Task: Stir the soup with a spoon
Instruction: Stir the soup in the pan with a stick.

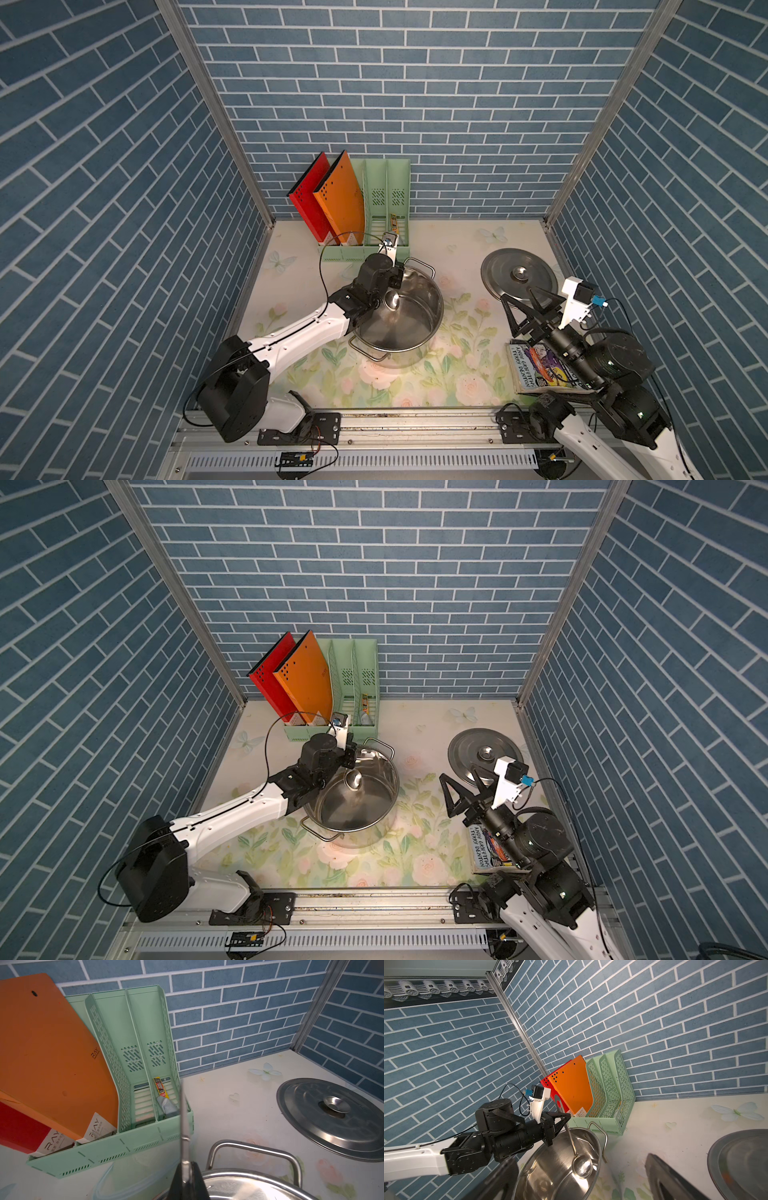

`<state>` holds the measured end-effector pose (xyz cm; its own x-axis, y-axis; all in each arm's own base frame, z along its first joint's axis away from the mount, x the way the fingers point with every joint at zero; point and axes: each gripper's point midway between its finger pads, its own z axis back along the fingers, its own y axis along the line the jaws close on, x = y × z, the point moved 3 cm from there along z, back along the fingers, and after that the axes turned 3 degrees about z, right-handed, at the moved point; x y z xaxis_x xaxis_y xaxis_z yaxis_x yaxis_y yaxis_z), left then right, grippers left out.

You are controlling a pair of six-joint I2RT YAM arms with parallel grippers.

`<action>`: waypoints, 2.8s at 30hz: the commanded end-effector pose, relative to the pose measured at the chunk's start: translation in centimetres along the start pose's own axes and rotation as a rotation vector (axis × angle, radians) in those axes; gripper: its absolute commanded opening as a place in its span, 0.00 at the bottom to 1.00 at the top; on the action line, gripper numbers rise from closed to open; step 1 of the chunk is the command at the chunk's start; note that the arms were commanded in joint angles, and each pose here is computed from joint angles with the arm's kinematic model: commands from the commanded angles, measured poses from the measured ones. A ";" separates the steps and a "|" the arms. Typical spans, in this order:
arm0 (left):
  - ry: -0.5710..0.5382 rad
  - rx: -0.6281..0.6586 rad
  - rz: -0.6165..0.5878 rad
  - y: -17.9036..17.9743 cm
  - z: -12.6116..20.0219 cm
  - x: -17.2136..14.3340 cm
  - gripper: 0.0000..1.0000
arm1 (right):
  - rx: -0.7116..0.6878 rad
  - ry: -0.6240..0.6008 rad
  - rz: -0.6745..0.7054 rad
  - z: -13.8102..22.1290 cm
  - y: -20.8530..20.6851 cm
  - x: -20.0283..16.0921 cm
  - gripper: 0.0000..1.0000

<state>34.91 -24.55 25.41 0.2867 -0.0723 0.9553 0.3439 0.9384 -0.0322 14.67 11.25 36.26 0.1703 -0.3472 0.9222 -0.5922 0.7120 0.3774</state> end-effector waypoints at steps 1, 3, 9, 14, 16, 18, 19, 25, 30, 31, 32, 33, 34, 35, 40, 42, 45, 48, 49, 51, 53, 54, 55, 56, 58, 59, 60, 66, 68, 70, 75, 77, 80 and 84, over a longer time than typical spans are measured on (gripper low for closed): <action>-0.062 -0.130 -0.016 -3.3 0.1 1.8 0.00 | -0.016 -0.027 -0.003 0.9 0.0 0.9 1.00; -0.057 -0.176 -0.028 -4.9 0.3 1.4 0.00 | -0.019 -0.027 -0.002 0.9 -0.1 0.8 1.00; -0.058 -0.281 -0.058 -9.5 2.4 0.4 0.00 | -0.020 -0.024 -0.001 0.6 -0.2 0.6 1.00; -0.044 -0.314 -0.107 -11.6 4.7 -1.0 0.00 | -0.010 -0.017 -0.007 0.2 -0.1 0.2 1.00; -0.023 -0.310 -0.126 -11.8 5.7 -1.8 0.00 | -0.007 -0.016 -0.010 0.1 -0.2 0.0 1.00; -0.011 -0.297 -0.129 -11.4 6.7 -2.3 0.00 | -0.005 -0.016 -0.012 0.0 -0.2 -0.1 1.00; -0.002 -0.290 -0.126 -11.1 7.2 -2.6 0.00 | -0.004 -0.017 -0.013 -0.1 -0.2 -0.1 1.00; 0.036 -0.253 -0.097 -8.7 10.8 -4.2 0.00 | 0.004 -0.006 -0.013 -0.8 -0.2 -0.5 1.00; 0.088 -0.148 -0.078 -5.5 12.1 -5.7 0.00 | 0.026 0.002 -0.019 -1.8 0.0 -0.9 1.00; 0.097 -0.119 -0.085 -4.9 12.2 -6.0 0.00 | 0.031 0.003 -0.021 -2.0 0.1 -0.9 1.00; 0.107 -0.095 -0.091 -4.3 12.4 -6.2 0.00 | 0.036 0.005 -0.022 -2.1 0.1 -0.9 1.00; 0.112 -0.074 -0.093 -3.7 12.5 -6.3 0.00 | 0.040 0.009 -0.023 -2.3 0.2 -1.0 1.00; 0.111 -0.055 -0.088 -3.1 12.6 -6.2 0.00 | 0.044 0.012 -0.024 -2.4 0.2 -1.0 1.00; 0.107 -0.028 -0.079 -2.2 12.6 -6.1 0.00 | 0.047 0.015 -0.026 -2.5 0.3 -1.1 1.00; 0.088 0.052 -0.027 1.2 11.8 -5.5 0.00 | 0.047 0.007 -0.030 -2.3 0.3 -0.9 1.00; 0.077 0.075 -0.012 2.2 11.1 -5.2 0.00 | 0.041 0.004 -0.032 -2.1 0.3 -0.8 1.00; 0.057 0.121 -0.007 3.5 9.9 -4.6 0.00 | 0.035 0.001 -0.030 -1.8 0.2 -0.6 1.00; 0.044 0.169 -0.018 4.5 8.2 -3.7 0.00 | 0.028 0.001 -0.030 -1.5 0.2 -0.4 1.00; 0.039 0.180 -0.022 4.8 7.6 -3.2 0.00 | 0.025 -0.001 -0.030 -1.3 0.2 -0.3 1.00; 0.027 0.184 -0.040 4.7 6.4 -2.3 0.00 | 0.021 -0.005 -0.028 -1.0 0.2 -0.1 1.00; 0.011 0.165 -0.053 4.0 5.3 -1.4 0.00 | 0.011 -0.012 -0.026 -0.7 0.1 0.1 1.00; 0.002 0.147 -0.055 3.5 4.8 -1.0 0.00 | 0.009 -0.014 -0.026 -0.5 0.1 0.2 1.00; -0.005 0.125 -0.054 3.0 4.3 -0.6 0.00 | 0.006 -0.017 -0.026 -0.4 0.1 0.3 1.00; -0.015 0.102 -0.049 2.5 3.8 -0.2 0.00 | 0.000 -0.019 -0.026 -0.2 0.0 0.3 1.00; -0.031 0.051 -0.041 1.3 2.9 0.5 0.00 | -0.007 -0.024 -0.027 0.0 -0.1 0.3 1.00; -0.040 0.027 -0.036 0.7 2.5 0.8 0.00 | -0.011 -0.026 -0.027 0.1 -0.2 0.3 1.00; -0.046 -0.001 -0.033 0.1 2.2 1.1 0.00 | -0.009 -0.026 -0.029 0.2 -0.1 0.3 1.00; -0.070 -0.144 -0.036 -3.8 1.5 1.4 0.00 | -0.015 -0.030 -0.028 0.5 -0.2 0.4 1.00; -0.067 -0.189 -0.031 -5.1 1.8 1.1 0.00 | -0.017 -0.033 -0.024 0.5 -0.2 0.5 1.00; -0.058 -0.229 -0.037 -6.8 2.3 0.6 0.00 | -0.022 -0.030 -0.022 0.4 -0.3 0.3 1.00; -0.049 -0.285 -0.053 -9.5 4.4 -0.1 0.00 | -0.009 -0.025 -0.025 0.0 -0.3 -0.1 1.00; -0.037 -0.294 -0.054 -10.1 5.4 -0.5 0.00 | -0.002 -0.022 -0.027 -0.2 -0.3 -0.3 1.00; -0.017 -0.303 -0.062 -10.8 7.4 -1.5 0.00 | 0.007 -0.021 -0.032 -0.5 -0.3 -0.6 1.00; 0.021 -0.282 -0.058 -10.1 9.2 -3.1 0.00 | 0.017 -0.017 -0.039 -0.9 -0.3 -1.2 1.00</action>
<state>22.92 -32.32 26.26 0.2435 -0.1309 0.9610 0.6411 0.7652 -0.0582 15.24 11.50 35.04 0.1743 -0.3548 0.9186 -0.5833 0.7143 0.3866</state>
